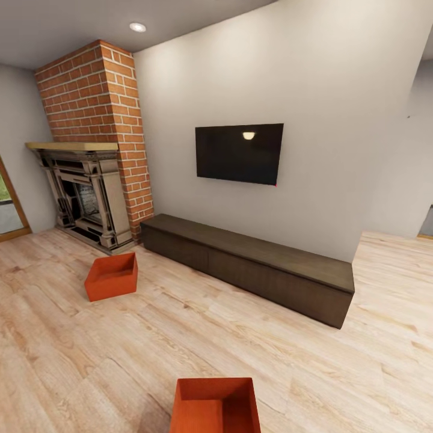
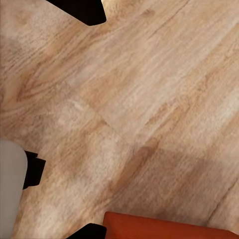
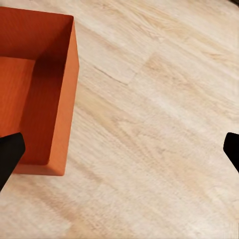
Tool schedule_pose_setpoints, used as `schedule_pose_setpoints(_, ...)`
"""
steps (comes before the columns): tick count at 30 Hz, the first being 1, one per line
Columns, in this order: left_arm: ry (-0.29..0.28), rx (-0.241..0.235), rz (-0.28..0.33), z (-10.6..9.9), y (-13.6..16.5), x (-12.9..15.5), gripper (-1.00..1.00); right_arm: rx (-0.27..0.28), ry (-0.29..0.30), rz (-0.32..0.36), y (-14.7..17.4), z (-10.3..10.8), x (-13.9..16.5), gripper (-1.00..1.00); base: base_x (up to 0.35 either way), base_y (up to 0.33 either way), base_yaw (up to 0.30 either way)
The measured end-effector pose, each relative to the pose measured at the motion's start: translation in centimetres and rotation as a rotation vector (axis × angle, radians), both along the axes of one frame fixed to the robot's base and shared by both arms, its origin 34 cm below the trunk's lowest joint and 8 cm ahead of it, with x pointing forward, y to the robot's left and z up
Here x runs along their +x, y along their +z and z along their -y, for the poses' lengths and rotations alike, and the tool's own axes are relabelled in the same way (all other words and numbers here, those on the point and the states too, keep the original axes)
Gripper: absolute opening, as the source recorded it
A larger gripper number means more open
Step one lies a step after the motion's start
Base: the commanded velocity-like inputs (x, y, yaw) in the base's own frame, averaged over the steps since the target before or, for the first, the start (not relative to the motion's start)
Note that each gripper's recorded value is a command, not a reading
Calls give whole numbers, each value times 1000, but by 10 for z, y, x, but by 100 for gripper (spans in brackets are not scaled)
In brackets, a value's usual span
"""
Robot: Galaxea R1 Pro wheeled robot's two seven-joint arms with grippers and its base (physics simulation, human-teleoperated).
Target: Move the two storage containers from the living room to the garage. In the garage, place one container on the floor and stack the other container on top of it (either order is fine).
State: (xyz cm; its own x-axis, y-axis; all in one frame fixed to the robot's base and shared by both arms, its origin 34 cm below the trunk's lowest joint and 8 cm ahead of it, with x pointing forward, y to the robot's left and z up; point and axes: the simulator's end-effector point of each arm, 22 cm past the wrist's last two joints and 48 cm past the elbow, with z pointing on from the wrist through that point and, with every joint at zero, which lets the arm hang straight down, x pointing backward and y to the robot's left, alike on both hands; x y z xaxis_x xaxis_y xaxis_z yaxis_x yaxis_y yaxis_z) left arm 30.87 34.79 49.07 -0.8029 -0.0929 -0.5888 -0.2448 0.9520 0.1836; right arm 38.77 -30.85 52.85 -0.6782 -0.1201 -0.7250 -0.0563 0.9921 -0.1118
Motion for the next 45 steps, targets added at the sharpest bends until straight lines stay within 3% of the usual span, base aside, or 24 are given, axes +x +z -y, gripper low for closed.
schedule_pose_setpoints(6, 0, -1, 0, 1, 0, 0, 100, 11, 1, -3, -1, -8, -1, 100, 0, 0, 0)
schedule_pose_setpoints(7, -7, -24, 9, 16, -1, 2, 100, 13, -8, -1, -1, -7, -1, 100, 0, 0, 0)
schedule_pose_setpoints(9, 2, -24, 9, 13, -1, 2, 100, 14, -10, -2, -1, -7, -1, 100, 0, 0, 0)
schedule_pose_setpoints(11, 37, -33, 64, 9, 14, 39, 100, 10, -2, 12, 3, -7, 7, 100, 0, 0, 0)
schedule_pose_setpoints(14, 37, -59, -10, 13, 17, 61, 100, 3, -2, 52, 17, -5, 37, 100, 0, 0, 0)
schedule_pose_setpoints(17, 29, -77, -33, 15, 34, 90, 100, -7, -10, 41, 24, 1, 66, 100, 0, 0, 0)
schedule_pose_setpoints(22, 5, -95, 84, 24, 104, 172, 100, -21, -43, -71, 33, 12, 124, 100, 0, 0, 0)
schedule_pose_setpoints(24, -3, -115, 114, 35, 128, 199, 100, -22, -55, -105, 39, 14, 142, 100, 0, 0, 0)
schedule_pose_setpoints(26, -17, -147, 106, 55, 142, 220, 100, -24, -63, -139, 41, 16, 151, 100, 0, 0, 0)
schedule_pose_setpoints(29, -80, -178, 40, 93, 151, 248, 100, -28, -67, -176, 42, 17, 154, 100, 0, 0, 0)
schedule_pose_setpoints(33, -152, -152, -54, 115, 141, 263, 100, -29, -68, -191, 42, 17, 156, 100, 0, 0, 0)
schedule_pose_setpoints(37, -178, -138, -120, 121, 124, 259, 100, -28, -68, -192, 42, 16, 156, 100, 0, 0, 0)
schedule_pose_setpoints(45, -192, -137, -87, 129, 119, 266, 100, -7, -56, -185, 41, 9, 157, 100, 0, 0, 0)
